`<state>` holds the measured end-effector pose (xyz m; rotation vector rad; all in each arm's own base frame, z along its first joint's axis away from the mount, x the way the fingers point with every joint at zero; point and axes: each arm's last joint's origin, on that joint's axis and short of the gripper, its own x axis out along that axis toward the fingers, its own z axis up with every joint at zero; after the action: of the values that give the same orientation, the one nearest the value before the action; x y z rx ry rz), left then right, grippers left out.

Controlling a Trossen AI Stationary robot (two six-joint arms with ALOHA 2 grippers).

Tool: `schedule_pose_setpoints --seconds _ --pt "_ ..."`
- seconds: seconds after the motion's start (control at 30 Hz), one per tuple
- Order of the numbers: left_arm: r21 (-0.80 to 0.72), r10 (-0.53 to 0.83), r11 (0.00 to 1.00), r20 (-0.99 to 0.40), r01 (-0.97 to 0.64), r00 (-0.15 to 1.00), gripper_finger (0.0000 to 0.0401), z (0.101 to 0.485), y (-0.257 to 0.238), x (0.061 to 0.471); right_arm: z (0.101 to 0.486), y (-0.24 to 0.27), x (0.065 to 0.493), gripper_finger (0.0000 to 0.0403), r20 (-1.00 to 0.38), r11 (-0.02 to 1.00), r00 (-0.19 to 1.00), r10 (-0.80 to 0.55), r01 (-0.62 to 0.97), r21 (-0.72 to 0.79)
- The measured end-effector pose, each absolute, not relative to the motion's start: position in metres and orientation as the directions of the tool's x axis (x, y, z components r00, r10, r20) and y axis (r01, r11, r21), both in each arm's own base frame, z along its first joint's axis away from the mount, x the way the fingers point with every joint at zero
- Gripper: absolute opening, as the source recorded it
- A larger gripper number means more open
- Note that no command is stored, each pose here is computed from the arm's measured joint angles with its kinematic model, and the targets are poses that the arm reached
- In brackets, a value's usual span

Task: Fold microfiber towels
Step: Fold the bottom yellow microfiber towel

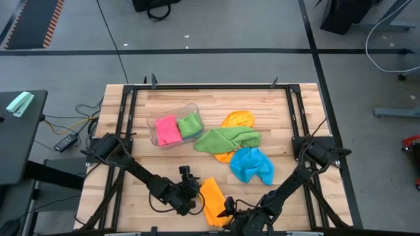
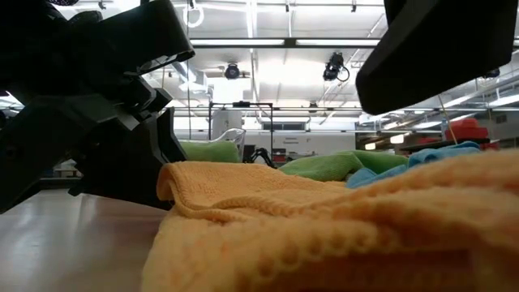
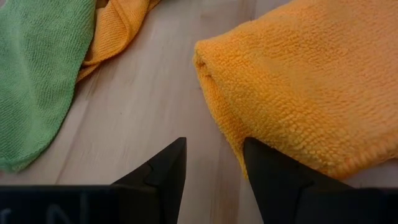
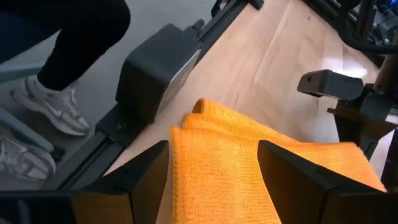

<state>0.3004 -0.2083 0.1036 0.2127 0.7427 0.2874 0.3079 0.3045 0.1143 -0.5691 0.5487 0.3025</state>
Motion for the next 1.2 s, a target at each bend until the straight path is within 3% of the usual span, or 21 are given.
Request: schedule_pose_setpoints --seconds 0.5,0.77,1.07,1.2 --pt "0.295 0.330 0.939 -0.632 -0.176 0.701 0.0172 0.103 -0.210 0.299 0.087 0.297 0.316 0.0237 -0.592 0.786 0.804 0.047 -0.395 -0.475" --pt "0.295 0.330 0.939 -0.633 -0.175 0.701 0.0172 0.103 -0.210 0.299 0.084 0.291 0.316 0.0168 -0.622 0.793 0.783 0.009 -0.385 -0.473" --pt "0.296 0.327 0.940 -0.633 -0.171 0.702 0.0172 0.103 -0.211 0.298 0.082 0.286 0.318 0.0057 -0.637 0.814 0.771 0.001 -0.371 -0.447" --pt "0.296 0.327 0.940 -0.633 -0.171 0.702 0.0172 0.103 -0.211 0.298 0.084 0.284 0.319 0.0042 -0.642 0.822 0.767 0.010 -0.371 -0.431"
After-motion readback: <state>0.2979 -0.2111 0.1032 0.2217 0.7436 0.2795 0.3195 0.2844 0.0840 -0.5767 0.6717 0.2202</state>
